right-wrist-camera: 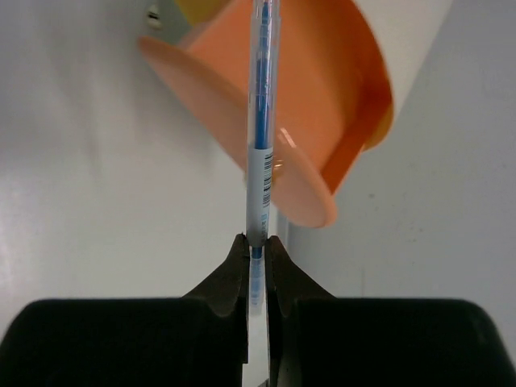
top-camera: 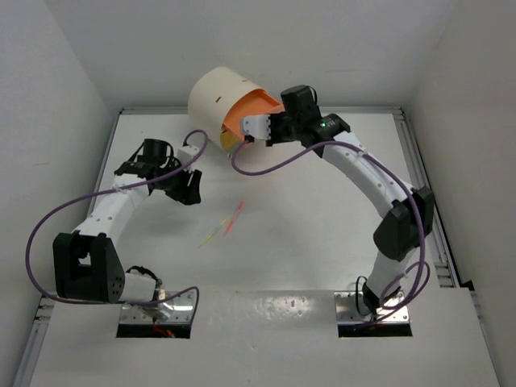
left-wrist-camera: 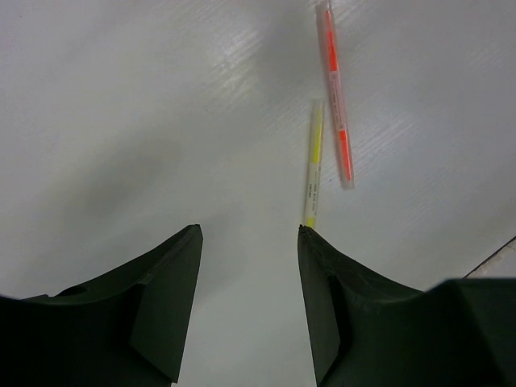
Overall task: Sort the stationery into containers
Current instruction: Pick up the pen from the center of the board, then place the pen in the drawer.
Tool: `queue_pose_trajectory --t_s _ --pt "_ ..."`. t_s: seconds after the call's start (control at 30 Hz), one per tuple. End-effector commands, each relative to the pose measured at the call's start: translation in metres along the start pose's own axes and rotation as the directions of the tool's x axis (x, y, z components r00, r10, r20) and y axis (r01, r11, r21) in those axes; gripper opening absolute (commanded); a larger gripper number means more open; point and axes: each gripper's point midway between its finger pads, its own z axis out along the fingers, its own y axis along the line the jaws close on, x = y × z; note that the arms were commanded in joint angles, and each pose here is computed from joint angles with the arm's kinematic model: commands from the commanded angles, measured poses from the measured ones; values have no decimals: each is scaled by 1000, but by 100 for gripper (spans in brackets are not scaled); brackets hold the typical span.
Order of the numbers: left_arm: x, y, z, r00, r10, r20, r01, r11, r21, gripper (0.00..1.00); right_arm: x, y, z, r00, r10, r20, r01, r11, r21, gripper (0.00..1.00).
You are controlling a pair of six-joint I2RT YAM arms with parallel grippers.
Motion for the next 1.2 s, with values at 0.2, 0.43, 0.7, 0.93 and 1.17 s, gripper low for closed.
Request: queue_pose_trajectory --t_s 0.2,0.43,0.7,0.93,1.17 --pt "-9 -3 -1 999 14 43 -14 1000 4 57 -17 -89 13 977 -202 65 185 960 212 0" --pt "-12 -5 -1 999 9 52 -10 1000 15 57 -16 -92 29 972 -221 74 201 956 213 1" --pt "-11 -6 -2 999 8 52 -9 1000 19 57 -11 -94 44 975 -212 68 194 958 211 7" --pt "-10 -6 -2 999 11 52 -11 1000 15 57 -7 -95 50 978 -203 46 189 960 209 23" --pt "-11 -7 -2 998 6 57 -7 1000 18 58 -8 -100 45 979 -198 42 183 955 232 38"
